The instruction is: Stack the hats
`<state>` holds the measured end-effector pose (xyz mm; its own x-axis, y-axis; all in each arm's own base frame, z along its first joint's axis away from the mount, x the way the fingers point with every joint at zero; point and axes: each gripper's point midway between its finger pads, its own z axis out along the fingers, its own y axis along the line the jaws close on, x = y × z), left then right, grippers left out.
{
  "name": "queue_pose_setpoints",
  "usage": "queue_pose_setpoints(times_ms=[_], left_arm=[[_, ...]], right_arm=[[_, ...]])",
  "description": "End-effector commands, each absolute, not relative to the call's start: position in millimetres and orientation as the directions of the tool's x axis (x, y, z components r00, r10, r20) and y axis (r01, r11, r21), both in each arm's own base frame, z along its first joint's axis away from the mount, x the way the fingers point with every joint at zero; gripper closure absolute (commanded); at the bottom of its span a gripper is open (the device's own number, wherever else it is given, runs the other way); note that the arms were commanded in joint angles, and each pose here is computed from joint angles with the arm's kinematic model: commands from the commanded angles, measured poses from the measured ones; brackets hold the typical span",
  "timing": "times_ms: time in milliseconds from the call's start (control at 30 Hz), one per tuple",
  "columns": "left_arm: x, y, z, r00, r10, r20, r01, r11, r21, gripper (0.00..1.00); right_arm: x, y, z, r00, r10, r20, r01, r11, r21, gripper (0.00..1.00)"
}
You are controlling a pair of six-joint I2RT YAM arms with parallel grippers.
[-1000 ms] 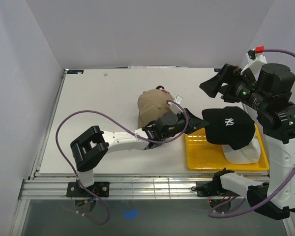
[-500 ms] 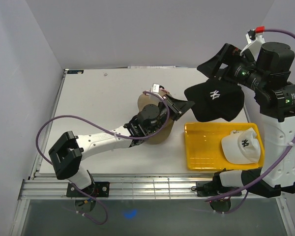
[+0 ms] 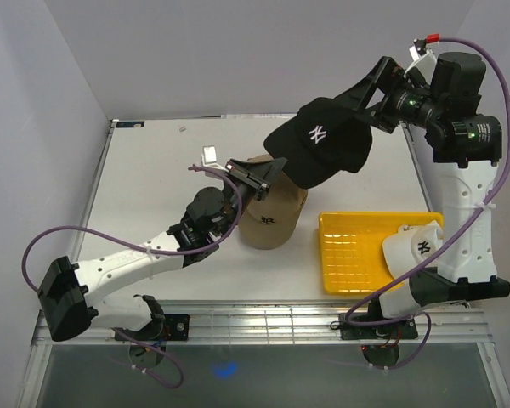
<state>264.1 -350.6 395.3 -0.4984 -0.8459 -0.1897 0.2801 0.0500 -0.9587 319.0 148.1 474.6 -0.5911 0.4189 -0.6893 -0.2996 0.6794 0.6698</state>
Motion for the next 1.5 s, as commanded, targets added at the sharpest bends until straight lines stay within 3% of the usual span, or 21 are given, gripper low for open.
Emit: queue_pose_setpoints(times_ms=[0,267,767,867,933,1467], left_arm=[[263,-314,407,-0.408,-0.902,-0.139,0.281,0.021,-0.959,1.0],[258,-266,416,-0.252,-0.965,-0.078,0.331,-0.01,-0.944,1.0],[234,-246,397,-0.066,-0.996,-0.057,0.361,0.029,-0.932,1.0],[227,-235,394,-0.036,-0.999,0.03,0.391,-0.041,-0.92,1.0],[224,-234,386,-0.014,-1.0,0.024,0.394,-0.028,-0.919,1.0],[223,-252,354,-0.052,-0.994,0.097,0.34,-0.109,-0.934,1.0]], right_arm=[[328,156,485,-0.582,0.423,-0.695,-0.353,0.638,0.684,0.06],[348,171,440,-0.669,0.361,-0.65,-0.329,0.641,0.694,0.06],[355,174,404,-0.706,0.314,-0.635,-0.297,0.682,0.669,0.05],[356,175,401,-0.708,0.315,-0.632,-0.293,0.682,0.67,0.05],[357,176,401,-0.711,0.311,-0.631,-0.298,0.679,0.671,0.05],[363,176,369,-0.738,0.239,-0.631,-0.282,0.74,0.61,0.05]])
